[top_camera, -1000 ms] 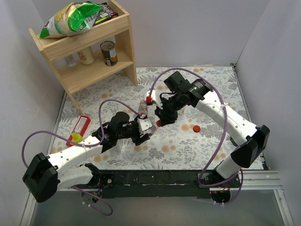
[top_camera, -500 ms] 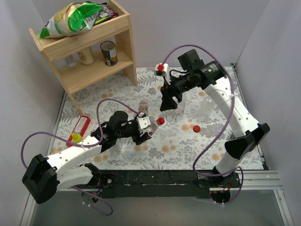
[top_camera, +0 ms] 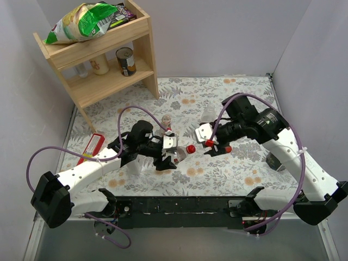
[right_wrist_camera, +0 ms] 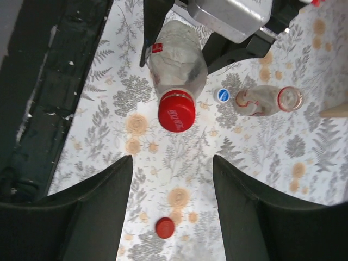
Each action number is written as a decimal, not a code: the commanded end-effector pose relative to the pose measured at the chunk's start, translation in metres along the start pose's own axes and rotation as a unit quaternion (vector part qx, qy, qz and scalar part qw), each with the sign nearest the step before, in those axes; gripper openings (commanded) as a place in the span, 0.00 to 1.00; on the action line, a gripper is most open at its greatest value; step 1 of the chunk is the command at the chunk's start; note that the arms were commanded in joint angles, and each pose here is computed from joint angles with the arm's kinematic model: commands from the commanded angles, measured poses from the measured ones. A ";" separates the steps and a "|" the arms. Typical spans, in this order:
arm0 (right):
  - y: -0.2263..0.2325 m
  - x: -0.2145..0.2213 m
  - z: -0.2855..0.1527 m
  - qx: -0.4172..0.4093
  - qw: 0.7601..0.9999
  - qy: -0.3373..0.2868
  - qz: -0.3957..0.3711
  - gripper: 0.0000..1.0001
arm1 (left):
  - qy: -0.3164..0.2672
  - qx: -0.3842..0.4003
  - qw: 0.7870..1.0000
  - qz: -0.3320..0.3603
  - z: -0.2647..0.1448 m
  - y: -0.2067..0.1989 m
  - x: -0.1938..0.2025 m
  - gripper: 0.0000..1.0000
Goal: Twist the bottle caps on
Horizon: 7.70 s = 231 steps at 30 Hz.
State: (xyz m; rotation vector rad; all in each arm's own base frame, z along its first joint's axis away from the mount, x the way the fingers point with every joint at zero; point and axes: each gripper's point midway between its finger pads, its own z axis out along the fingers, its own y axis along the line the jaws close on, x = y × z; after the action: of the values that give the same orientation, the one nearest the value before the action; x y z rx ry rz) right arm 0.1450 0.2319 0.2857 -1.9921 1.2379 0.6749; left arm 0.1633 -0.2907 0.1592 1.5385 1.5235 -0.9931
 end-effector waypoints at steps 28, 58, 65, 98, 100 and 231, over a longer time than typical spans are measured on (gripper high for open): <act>0.003 -0.005 0.048 -0.033 0.989 0.020 -0.141 0.45 | -0.031 0.013 0.999 0.033 -0.006 -0.003 -0.025 0.00; -0.107 -0.045 0.007 -0.058 0.925 -0.138 0.349 0.75 | -0.012 -0.296 0.955 -0.010 -0.031 0.100 -0.036 0.00; -0.050 -0.018 -0.016 -0.010 0.991 -0.075 0.114 0.78 | 0.005 -0.076 0.997 0.030 -0.020 0.036 -0.035 0.00; -0.009 -0.032 0.044 0.016 0.992 -0.044 -0.121 0.42 | 0.024 0.013 0.995 0.100 -0.025 0.007 -0.031 0.00; -0.013 -0.034 0.044 0.025 0.992 -0.046 -0.118 0.36 | 0.026 0.008 0.994 0.102 -0.024 0.010 -0.030 0.00; -0.065 -0.088 -0.009 0.005 0.938 -0.311 0.153 0.59 | -0.062 -0.069 0.995 0.042 -0.037 0.019 -0.095 0.00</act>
State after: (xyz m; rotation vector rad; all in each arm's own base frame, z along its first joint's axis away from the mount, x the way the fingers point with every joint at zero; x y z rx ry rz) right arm 0.1786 0.2858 0.3572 -1.3737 1.2381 1.2979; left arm 0.1843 -0.2948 0.2533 1.3961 1.4274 -0.8951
